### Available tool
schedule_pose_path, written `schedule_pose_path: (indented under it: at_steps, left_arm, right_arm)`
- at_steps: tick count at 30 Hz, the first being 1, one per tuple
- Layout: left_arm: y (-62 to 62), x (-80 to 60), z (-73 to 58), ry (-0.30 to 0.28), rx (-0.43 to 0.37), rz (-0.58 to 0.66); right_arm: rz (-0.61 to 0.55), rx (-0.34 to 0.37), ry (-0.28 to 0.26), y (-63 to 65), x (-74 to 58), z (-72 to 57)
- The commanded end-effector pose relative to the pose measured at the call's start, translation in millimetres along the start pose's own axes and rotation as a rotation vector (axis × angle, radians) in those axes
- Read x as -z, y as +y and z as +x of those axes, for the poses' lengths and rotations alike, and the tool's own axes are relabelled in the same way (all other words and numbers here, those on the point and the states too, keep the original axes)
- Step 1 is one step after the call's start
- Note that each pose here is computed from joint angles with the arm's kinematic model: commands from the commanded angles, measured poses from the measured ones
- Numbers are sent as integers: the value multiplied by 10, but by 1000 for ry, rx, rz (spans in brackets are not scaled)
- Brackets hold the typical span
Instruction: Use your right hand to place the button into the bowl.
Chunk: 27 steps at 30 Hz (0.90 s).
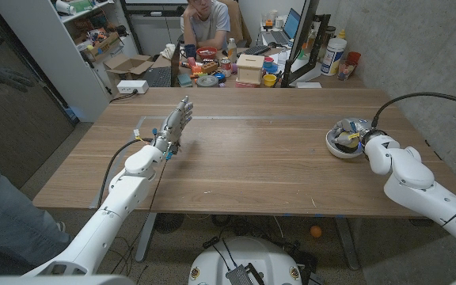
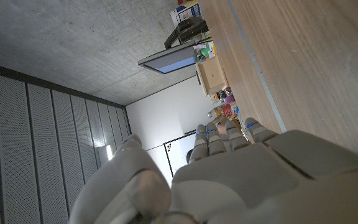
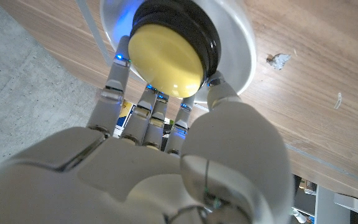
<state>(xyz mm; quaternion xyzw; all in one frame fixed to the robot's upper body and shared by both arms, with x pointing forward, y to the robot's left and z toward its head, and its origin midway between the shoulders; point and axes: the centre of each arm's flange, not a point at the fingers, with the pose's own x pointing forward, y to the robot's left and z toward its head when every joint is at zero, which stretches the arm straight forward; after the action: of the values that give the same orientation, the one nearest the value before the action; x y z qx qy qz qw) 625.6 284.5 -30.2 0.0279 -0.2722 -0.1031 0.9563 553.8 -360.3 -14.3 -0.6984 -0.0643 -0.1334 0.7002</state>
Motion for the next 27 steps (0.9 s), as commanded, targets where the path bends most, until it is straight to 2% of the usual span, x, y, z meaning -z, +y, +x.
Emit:
schedule_pose_path:
  at_steps: [1, 16, 27]
  left_arm:
    - [-13, 31, -6, 8, 0, 1]
    - [-43, 34, 24, 5, 7, -3]
    - [-76, 22, 36, 2, 17, 0]
  right_arm:
    - [12, -12, 14, 52, 34, 13]
    - [21, -20, 16, 29, 62, -6]
    - [37, 24, -5, 1, 51, -67]
